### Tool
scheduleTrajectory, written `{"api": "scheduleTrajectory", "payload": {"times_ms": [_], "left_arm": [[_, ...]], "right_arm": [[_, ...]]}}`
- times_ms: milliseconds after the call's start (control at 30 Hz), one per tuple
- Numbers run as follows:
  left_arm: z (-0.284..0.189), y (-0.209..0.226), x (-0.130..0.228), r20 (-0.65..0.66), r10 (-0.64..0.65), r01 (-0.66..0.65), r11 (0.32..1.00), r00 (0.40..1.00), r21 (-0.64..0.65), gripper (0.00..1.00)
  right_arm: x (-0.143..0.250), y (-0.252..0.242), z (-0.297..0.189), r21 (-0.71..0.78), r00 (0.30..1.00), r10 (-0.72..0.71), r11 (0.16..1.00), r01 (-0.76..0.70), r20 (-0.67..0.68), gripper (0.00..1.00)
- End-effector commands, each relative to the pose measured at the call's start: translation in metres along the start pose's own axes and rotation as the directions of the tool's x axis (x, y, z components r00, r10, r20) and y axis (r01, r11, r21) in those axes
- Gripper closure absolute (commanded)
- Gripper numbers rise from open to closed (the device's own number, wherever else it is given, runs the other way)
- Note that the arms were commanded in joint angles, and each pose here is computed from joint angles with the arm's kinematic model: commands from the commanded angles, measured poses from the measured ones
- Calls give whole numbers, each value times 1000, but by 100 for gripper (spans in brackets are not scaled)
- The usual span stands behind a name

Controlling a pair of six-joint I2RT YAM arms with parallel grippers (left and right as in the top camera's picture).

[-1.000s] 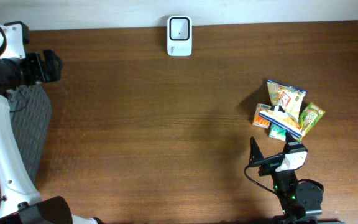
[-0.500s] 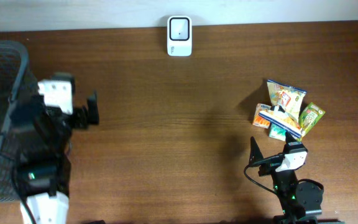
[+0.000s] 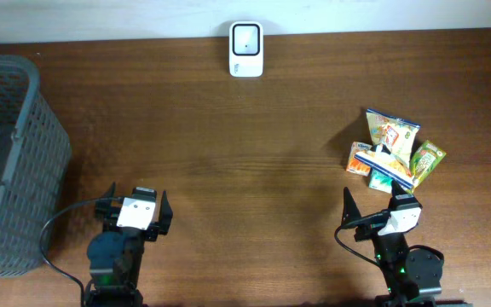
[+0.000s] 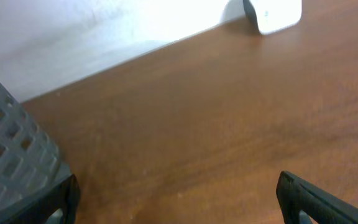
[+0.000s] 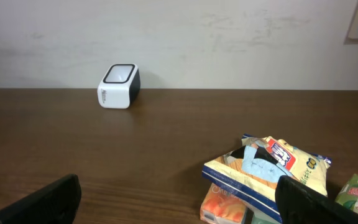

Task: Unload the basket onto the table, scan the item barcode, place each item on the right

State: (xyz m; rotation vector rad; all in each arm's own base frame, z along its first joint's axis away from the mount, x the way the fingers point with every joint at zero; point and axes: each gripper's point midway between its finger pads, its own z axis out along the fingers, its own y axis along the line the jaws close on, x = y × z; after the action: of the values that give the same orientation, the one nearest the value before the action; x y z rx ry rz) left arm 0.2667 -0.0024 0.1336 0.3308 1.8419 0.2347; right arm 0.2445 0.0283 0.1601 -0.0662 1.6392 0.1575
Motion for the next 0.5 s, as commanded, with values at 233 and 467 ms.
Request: {"api": "scheduleTrajectory", "payload": {"times_ms": [233,467], "left_arm": [[-6,-4,18,-52,68,-68,998,996,8,1],[-10,-6,20,34,76,-75,997,997,-26,1]], "right_arm": [[2,3,0,-13,1000,4,1000,-4,-3,1],[2,3,0,-13,1000,4,1000,-4,-3,1]]}}
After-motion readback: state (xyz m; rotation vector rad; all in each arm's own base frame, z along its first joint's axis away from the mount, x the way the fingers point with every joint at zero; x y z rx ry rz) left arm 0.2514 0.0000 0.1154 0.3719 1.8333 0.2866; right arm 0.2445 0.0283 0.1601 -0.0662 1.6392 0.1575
